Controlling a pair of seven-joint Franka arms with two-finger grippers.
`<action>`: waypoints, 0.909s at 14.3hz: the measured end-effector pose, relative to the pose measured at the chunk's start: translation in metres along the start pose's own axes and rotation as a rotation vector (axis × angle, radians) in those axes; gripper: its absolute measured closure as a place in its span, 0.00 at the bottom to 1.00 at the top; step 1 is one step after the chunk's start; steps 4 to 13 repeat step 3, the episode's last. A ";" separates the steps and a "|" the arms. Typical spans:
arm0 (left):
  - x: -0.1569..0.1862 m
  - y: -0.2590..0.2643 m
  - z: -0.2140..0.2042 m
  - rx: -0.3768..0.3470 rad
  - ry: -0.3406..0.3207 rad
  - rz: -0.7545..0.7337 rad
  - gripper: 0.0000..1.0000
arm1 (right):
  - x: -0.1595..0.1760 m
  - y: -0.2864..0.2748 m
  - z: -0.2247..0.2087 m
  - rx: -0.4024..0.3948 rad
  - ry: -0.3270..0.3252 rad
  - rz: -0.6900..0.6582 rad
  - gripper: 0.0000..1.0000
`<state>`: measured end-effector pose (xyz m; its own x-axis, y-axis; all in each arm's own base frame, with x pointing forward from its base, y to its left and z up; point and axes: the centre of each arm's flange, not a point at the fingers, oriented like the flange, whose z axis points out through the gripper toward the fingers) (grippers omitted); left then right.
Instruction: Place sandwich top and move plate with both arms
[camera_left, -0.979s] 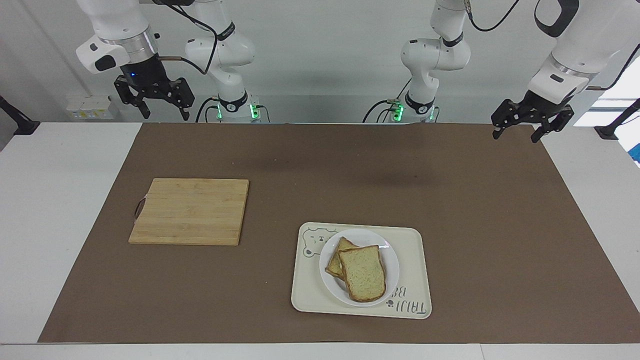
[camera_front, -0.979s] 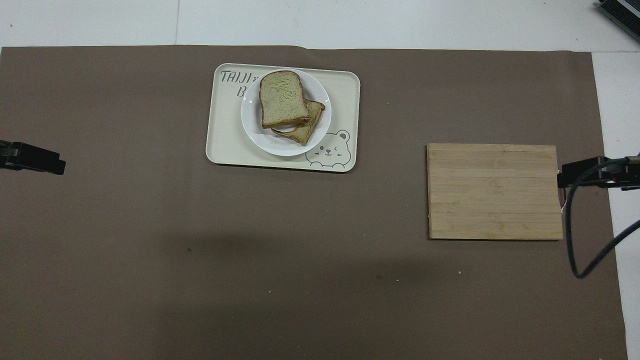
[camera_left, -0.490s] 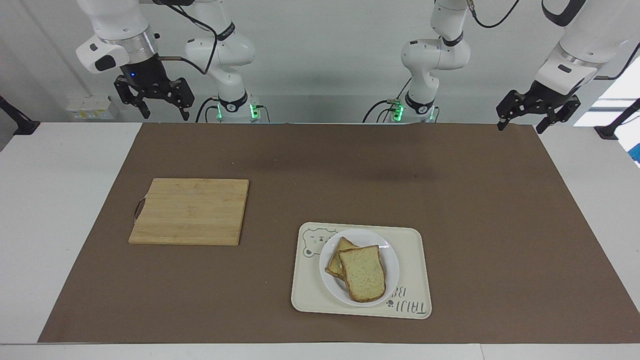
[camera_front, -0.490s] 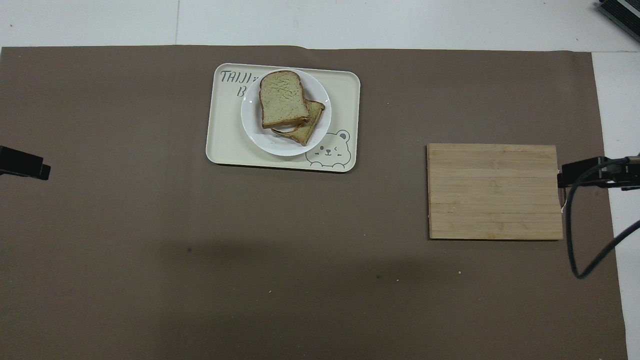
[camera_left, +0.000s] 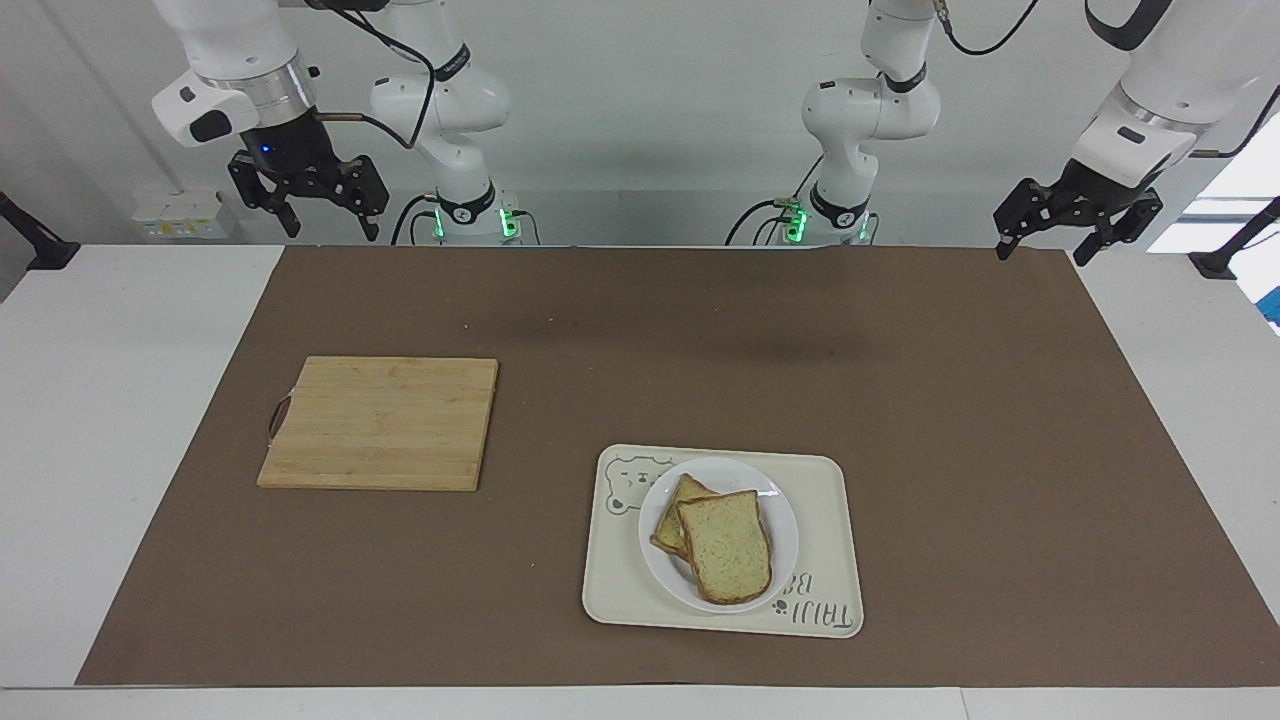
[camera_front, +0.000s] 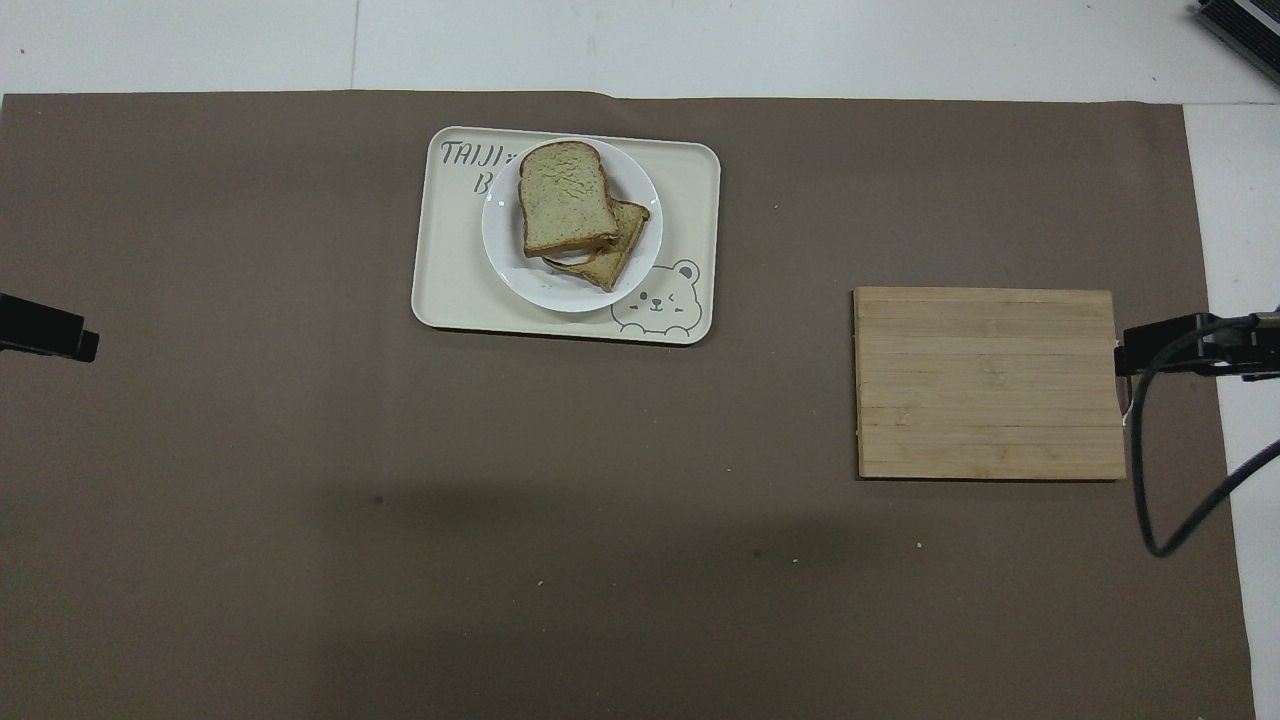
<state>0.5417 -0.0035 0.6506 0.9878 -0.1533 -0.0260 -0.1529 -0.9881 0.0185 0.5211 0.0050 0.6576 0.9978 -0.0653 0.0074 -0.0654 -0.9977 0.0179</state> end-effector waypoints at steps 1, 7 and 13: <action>-0.001 -0.001 0.000 -0.001 -0.006 -0.003 0.00 | 0.000 0.000 0.000 0.000 0.000 0.000 0.00; -0.002 -0.005 0.001 -0.002 -0.011 -0.009 0.00 | 0.000 0.000 0.000 0.000 0.000 0.000 0.00; -0.002 -0.005 0.001 -0.002 -0.011 -0.009 0.00 | 0.000 0.000 0.000 0.000 0.000 0.000 0.00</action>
